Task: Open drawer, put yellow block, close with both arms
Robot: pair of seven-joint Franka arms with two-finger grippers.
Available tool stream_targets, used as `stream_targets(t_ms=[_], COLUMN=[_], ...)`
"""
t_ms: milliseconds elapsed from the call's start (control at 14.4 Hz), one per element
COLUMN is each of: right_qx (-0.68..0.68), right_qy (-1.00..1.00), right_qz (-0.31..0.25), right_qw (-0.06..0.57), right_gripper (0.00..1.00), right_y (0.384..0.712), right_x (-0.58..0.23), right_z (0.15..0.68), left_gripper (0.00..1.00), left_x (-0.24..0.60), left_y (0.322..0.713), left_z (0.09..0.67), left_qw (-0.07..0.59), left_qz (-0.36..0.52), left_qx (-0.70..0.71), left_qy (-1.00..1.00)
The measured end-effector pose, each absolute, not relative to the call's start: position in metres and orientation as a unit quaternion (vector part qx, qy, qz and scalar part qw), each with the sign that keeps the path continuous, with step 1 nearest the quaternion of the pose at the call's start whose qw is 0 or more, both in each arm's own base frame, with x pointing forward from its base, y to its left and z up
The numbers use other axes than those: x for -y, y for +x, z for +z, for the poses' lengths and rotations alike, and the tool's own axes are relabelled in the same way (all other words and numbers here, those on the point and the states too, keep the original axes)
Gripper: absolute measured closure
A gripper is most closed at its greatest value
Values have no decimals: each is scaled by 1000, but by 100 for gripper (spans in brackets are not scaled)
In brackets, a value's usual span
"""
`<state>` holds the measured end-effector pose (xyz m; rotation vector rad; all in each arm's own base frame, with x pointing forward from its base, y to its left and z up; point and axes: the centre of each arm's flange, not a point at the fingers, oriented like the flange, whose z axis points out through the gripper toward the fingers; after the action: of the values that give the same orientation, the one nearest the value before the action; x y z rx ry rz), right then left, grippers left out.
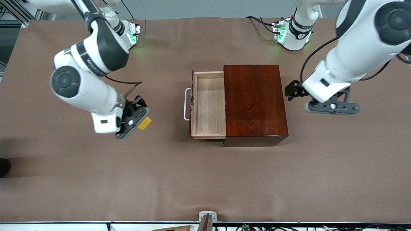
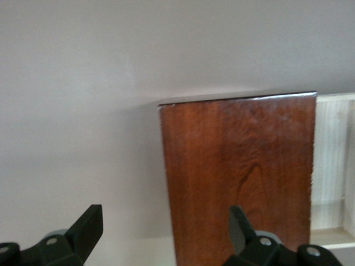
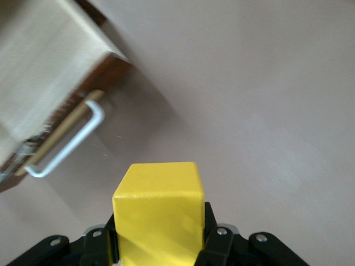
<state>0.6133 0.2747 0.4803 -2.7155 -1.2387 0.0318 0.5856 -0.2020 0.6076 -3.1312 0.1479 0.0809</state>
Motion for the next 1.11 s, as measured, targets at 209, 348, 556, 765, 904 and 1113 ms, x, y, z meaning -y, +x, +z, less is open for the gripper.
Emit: stream_targets(t_ms=[209, 348, 556, 765, 904, 1113], right_qx=[459, 510, 573, 607, 631, 657], right_qy=[-885, -857, -817, -792, -774, -753], right_qz=[-21, -51, -66, -60, -49, -32], right_qw=[78, 48, 11, 8, 12, 15], right_gripper=[44, 44, 44, 44, 44, 44], right_y=[590, 564, 528, 519, 518, 514], right_x=[-337, -392, -459, -487, -496, -503], right_z=[485, 483, 455, 405, 374, 345], left_gripper=[0, 0, 0, 0, 0, 0], left_x=[165, 125, 75, 52, 40, 25], left_y=[575, 569, 557, 545, 538, 536], left_z=[621, 626, 631, 629, 622, 619], left_qw=[14, 24, 39, 39, 23, 3], left_qz=[23, 24, 26, 7, -1, -2], left_qx=[-62, -64, -55, -74, -69, -43], left_qy=[-998, -997, -997, -996, -997, -999])
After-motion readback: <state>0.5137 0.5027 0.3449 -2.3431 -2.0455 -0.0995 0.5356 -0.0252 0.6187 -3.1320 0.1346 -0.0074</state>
